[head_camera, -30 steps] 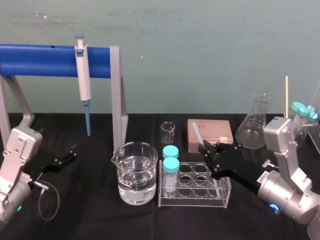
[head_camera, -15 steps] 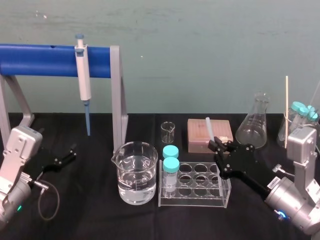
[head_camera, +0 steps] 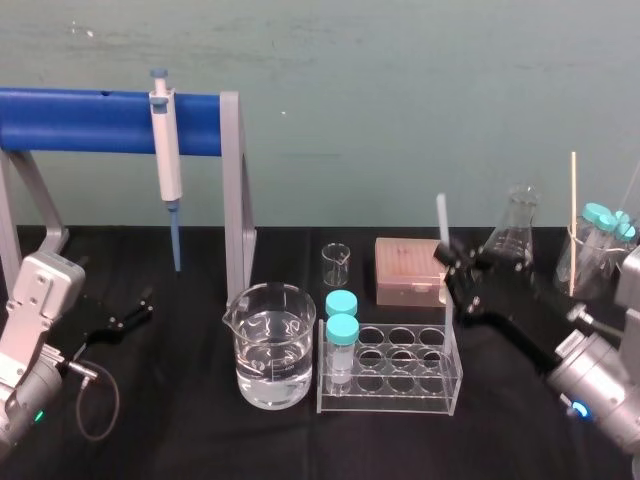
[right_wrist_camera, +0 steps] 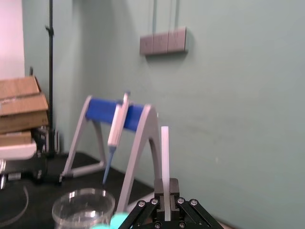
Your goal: Pick up the stirring rod with one hand, then place it down.
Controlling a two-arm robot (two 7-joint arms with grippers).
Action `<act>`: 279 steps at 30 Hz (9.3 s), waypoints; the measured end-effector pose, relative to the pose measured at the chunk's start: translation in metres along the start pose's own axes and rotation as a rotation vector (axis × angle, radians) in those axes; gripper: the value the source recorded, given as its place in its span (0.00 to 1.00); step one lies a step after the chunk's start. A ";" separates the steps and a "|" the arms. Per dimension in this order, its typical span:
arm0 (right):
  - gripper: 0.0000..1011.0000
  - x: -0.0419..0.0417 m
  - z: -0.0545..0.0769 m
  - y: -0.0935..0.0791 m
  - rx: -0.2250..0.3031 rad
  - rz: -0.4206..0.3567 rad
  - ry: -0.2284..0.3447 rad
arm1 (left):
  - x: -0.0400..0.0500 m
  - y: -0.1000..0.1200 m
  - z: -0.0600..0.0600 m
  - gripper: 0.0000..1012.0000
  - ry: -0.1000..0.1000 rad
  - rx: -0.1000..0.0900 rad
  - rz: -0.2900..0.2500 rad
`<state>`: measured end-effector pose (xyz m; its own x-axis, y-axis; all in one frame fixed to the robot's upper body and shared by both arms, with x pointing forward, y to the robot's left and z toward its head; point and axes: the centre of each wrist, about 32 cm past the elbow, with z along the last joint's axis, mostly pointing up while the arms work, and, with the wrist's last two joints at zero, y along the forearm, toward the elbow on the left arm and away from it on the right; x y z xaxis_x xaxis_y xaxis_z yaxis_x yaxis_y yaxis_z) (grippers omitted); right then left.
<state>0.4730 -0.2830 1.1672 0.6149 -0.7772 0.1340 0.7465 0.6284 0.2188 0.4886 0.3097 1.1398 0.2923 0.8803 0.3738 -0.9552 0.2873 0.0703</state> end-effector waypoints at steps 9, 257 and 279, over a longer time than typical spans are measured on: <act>0.06 0.0114 0.038 0.002 0.101 0.003 -0.047 | 0.0000 0.000 0.000 0.99 0.000 0.000 0.000; 0.16 0.0224 -0.070 -0.002 -0.025 0.111 0.129 | 0.0000 0.000 0.000 0.99 0.000 0.000 0.000; 0.84 0.0229 -0.070 -0.002 -0.020 0.112 0.131 | 0.0000 0.000 0.000 0.99 0.000 0.000 0.000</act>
<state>0.5037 -0.2993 1.1023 0.7212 -0.6921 0.0293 0.6758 0.7123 0.1897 0.4886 0.3097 1.1398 0.2923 0.8803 0.3737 -0.9553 0.2873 0.0703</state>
